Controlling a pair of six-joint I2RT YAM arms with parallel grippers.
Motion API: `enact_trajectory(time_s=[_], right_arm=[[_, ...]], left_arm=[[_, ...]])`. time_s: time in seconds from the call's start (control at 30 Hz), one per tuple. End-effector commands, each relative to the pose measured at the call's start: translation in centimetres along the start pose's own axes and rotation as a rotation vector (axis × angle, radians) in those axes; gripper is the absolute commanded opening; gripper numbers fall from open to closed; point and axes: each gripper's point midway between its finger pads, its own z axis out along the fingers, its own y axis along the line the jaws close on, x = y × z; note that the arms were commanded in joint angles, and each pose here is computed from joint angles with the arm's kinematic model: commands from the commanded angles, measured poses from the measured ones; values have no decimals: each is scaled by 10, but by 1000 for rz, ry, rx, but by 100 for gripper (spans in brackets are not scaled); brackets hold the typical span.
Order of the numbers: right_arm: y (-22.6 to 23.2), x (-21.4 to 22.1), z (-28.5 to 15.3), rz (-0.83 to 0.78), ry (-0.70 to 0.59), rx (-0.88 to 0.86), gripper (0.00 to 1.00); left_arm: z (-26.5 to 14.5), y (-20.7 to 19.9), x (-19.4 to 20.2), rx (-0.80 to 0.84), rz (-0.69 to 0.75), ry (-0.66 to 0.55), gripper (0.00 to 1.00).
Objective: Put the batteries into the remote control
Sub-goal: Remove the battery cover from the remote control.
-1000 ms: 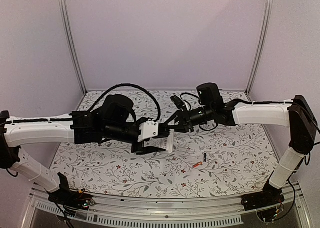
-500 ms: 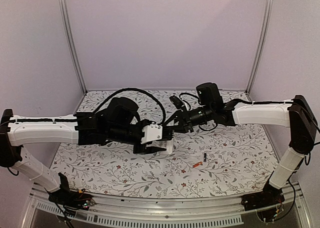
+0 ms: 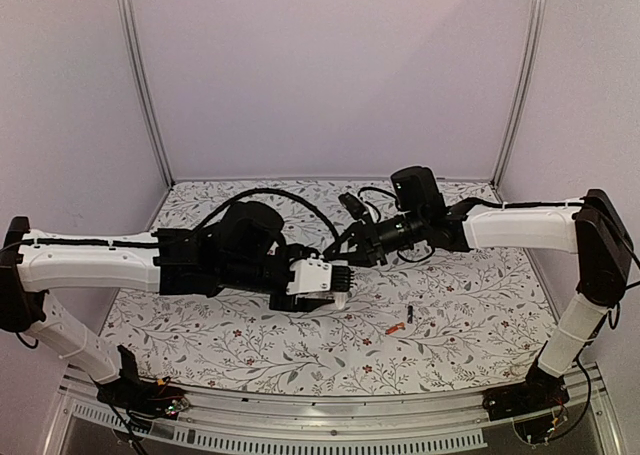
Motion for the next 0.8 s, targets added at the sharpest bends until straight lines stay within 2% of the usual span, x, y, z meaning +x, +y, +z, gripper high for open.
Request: enact_trajectory(time_s=[0.0, 0.23, 0.4, 0.77], right_arm=[[22, -3, 3, -24, 20, -63, 0], [15, 0, 7, -3, 31, -55, 0], [4, 2, 11, 33, 36, -39, 0], [-1, -5, 7, 46, 18, -30, 0]], left_arm=[[8, 0, 14, -28, 42, 81, 52], [-7, 26, 3, -175, 55, 33, 42], [-18, 31, -9, -209, 58, -33, 42], [-27, 29, -10, -209, 70, -52, 41]])
